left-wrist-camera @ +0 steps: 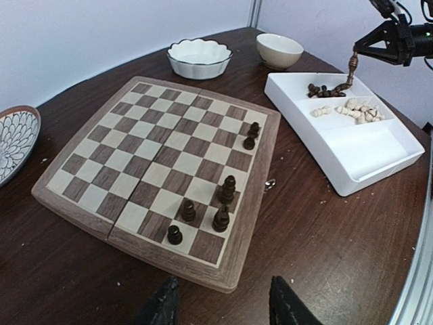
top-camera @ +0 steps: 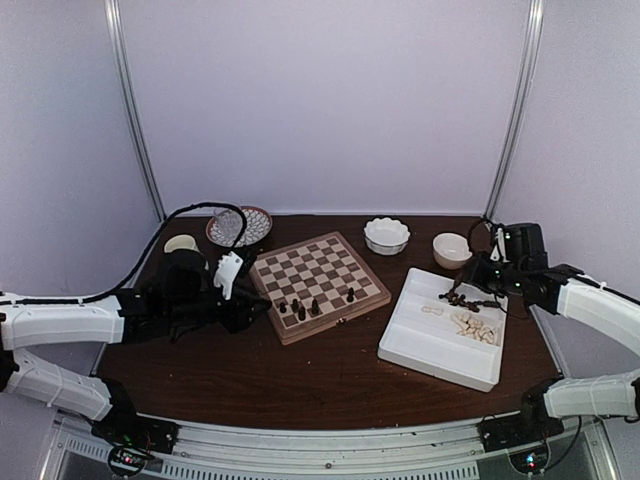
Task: Set up the chess pieces on the board
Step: Pick up the chess pile from the storage box, then pass from the right arm to the left
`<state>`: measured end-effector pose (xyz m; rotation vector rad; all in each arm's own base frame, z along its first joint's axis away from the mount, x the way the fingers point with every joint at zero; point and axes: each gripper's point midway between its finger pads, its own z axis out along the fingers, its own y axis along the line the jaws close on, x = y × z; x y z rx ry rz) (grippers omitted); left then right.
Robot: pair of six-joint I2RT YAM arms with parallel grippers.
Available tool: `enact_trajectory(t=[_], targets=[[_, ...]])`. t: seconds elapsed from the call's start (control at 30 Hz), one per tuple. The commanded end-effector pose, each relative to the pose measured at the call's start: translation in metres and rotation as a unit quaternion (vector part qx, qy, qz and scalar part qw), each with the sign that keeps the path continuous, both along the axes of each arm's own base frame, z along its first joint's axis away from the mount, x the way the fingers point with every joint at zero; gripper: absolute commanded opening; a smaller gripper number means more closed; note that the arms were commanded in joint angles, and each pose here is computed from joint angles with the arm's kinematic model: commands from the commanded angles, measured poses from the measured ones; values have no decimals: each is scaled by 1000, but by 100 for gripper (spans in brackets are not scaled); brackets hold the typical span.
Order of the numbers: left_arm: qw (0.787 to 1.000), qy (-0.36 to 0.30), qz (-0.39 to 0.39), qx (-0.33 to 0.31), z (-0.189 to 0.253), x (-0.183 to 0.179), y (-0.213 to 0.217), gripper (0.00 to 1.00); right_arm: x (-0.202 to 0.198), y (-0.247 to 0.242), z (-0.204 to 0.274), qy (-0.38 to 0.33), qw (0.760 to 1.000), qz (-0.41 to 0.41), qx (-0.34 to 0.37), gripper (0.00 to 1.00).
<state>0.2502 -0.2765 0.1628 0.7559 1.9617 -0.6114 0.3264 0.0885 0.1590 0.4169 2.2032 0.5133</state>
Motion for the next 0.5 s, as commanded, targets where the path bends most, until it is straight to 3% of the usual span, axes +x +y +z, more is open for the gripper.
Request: enact_trajectory(t=[0.0, 0.27, 0.47], targets=[[996, -24, -61, -55, 25, -10, -23, 46, -7, 53, 39, -42, 994, 85, 48, 10], [987, -41, -121, -96, 38, -29, -36, 49, -40, 142, 65, -66, 974, 171, 136, 9], [976, -33, -175, -123, 40, -44, -52, 52, -69, 204, 74, -85, 954, 235, 164, 9]])
